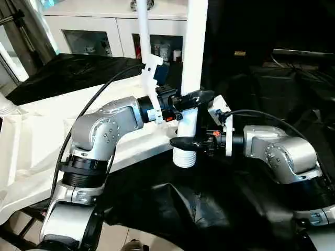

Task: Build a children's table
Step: Insert table leg to table base

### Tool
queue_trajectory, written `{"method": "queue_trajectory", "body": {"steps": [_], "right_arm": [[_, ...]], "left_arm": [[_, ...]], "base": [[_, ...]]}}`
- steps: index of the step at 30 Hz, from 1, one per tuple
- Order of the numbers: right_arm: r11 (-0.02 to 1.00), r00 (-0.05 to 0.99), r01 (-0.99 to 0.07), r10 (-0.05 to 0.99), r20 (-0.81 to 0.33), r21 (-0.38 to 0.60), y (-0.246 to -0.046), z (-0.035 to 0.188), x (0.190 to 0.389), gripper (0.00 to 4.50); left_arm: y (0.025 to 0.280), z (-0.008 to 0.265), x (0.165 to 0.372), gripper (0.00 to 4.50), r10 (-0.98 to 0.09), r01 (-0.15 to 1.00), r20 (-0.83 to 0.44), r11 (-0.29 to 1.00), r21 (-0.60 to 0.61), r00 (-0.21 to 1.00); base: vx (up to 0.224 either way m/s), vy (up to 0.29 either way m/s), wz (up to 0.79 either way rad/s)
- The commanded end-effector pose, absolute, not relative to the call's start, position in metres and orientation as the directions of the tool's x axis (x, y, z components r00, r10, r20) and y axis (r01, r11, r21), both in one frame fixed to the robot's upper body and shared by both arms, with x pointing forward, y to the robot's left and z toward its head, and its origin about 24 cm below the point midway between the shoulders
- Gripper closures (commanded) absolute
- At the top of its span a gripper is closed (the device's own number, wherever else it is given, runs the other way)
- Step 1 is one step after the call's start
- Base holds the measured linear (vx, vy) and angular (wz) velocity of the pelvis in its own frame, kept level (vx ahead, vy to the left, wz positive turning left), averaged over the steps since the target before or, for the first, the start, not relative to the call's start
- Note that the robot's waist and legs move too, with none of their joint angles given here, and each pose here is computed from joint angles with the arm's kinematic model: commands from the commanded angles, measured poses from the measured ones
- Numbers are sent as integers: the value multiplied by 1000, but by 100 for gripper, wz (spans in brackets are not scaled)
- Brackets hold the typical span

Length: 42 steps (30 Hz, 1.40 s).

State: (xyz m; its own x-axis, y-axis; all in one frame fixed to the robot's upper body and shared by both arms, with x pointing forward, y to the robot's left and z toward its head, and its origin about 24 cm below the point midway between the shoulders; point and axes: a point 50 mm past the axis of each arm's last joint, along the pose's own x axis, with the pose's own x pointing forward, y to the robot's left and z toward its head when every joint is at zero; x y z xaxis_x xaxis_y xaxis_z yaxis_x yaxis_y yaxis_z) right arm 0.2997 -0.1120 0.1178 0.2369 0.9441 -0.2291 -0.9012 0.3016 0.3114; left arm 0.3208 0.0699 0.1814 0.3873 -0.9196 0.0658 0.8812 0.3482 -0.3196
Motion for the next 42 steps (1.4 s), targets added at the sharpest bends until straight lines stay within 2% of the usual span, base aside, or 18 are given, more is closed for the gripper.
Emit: {"method": "queue_trajectory", "body": {"steps": [1, 4, 5, 8, 10, 12, 39, 42], "right_arm": [[340, 272, -889, 930, -245, 305, -116, 118, 305, 260], [343, 277, -892, 930, -242, 296, -117, 119, 306, 261], [345, 281, -892, 930, -238, 292, -117, 119, 306, 205], [338, 277, -893, 933, -231, 296, -116, 120, 306, 191], [342, 281, -893, 931, -233, 291, -116, 120, 306, 157], [347, 285, -894, 929, -237, 285, -115, 120, 307, 149], [289, 235, -900, 952, -194, 327, -109, 121, 302, 146], [290, 237, -897, 952, -192, 332, -109, 121, 302, 181]], "left_arm": [[69, 191, 318, 264, -928, 901, 95, 319, -293, 359], [70, 191, 319, 264, -925, 898, 94, 328, -293, 368], [70, 190, 319, 264, -925, 899, 92, 328, -290, 368], [70, 190, 318, 264, -928, 901, 89, 325, -286, 363], [70, 190, 318, 264, -928, 902, 89, 324, -286, 362], [70, 190, 318, 264, -928, 902, 89, 323, -285, 361], [69, 192, 318, 264, -932, 909, 95, 314, -274, 351], [70, 192, 317, 264, -932, 910, 95, 313, -273, 350]], "base": [[0, 0, 0], [0, 0, 0], [0, 0, 0], [0, 0, 0], [0, 0, 0], [0, 0, 0], [0, 0, 0], [0, 0, 0]]}}
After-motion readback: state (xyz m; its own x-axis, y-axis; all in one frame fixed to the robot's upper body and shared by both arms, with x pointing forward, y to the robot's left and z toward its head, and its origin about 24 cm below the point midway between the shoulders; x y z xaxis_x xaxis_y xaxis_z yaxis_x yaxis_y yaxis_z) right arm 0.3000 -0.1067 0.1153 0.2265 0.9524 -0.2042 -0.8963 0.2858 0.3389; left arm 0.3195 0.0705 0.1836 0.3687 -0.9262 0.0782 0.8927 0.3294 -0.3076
